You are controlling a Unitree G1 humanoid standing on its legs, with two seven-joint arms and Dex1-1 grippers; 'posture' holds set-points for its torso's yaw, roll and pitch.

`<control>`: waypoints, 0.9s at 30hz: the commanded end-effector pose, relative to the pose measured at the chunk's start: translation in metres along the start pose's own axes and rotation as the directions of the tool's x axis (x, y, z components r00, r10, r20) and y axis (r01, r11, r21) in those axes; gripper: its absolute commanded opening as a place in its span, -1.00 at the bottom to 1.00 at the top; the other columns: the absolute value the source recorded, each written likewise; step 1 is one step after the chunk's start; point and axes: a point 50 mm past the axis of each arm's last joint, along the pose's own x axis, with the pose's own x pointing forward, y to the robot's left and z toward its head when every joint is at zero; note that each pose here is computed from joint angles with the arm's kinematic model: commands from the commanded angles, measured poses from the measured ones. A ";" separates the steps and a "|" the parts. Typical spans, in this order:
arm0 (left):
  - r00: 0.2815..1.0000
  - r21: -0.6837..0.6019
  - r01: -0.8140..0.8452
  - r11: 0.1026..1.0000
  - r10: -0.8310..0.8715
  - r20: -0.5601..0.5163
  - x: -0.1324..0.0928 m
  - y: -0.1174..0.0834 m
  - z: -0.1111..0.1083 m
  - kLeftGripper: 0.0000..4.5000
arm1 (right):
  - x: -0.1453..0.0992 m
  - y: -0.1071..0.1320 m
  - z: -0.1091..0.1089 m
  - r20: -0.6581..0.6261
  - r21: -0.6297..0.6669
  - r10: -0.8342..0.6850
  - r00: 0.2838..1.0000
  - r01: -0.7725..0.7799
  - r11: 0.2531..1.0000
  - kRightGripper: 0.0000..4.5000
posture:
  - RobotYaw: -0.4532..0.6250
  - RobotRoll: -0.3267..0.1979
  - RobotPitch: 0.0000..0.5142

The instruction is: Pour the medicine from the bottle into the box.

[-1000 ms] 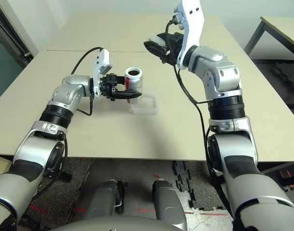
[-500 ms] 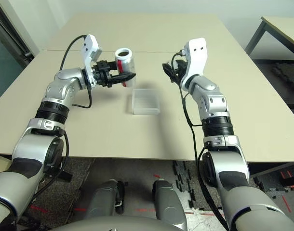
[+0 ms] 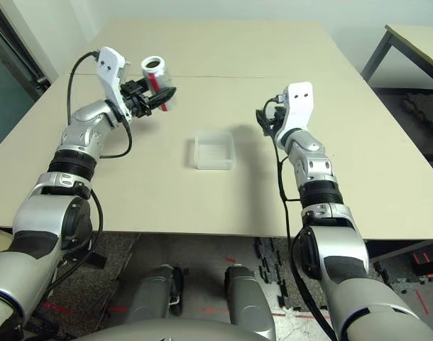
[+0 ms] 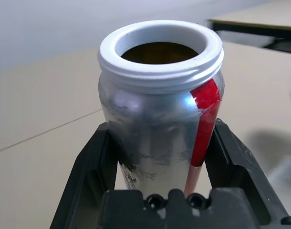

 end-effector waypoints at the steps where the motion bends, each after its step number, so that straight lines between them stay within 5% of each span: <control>1: 0.989 0.013 -0.141 0.990 0.141 -0.033 -0.008 0.014 -0.013 0.25 | 0.000 0.000 -0.009 -0.004 0.014 -0.017 1.000 0.017 1.000 0.15 | -0.08 0.25 -0.70; 12: 0.942 0.000 -0.310 0.951 0.307 -0.135 -0.024 0.021 -0.049 0.25 | -0.001 0.002 -0.026 -0.031 0.013 -0.026 0.999 0.027 1.000 0.15 | -0.11 0.25 -0.73; 27: 0.937 -0.021 -0.330 0.944 0.324 -0.130 -0.021 0.021 -0.046 0.25 | -0.001 0.002 -0.032 -0.072 0.004 -0.053 0.996 0.054 0.999 0.15 | -0.12 0.25 -0.75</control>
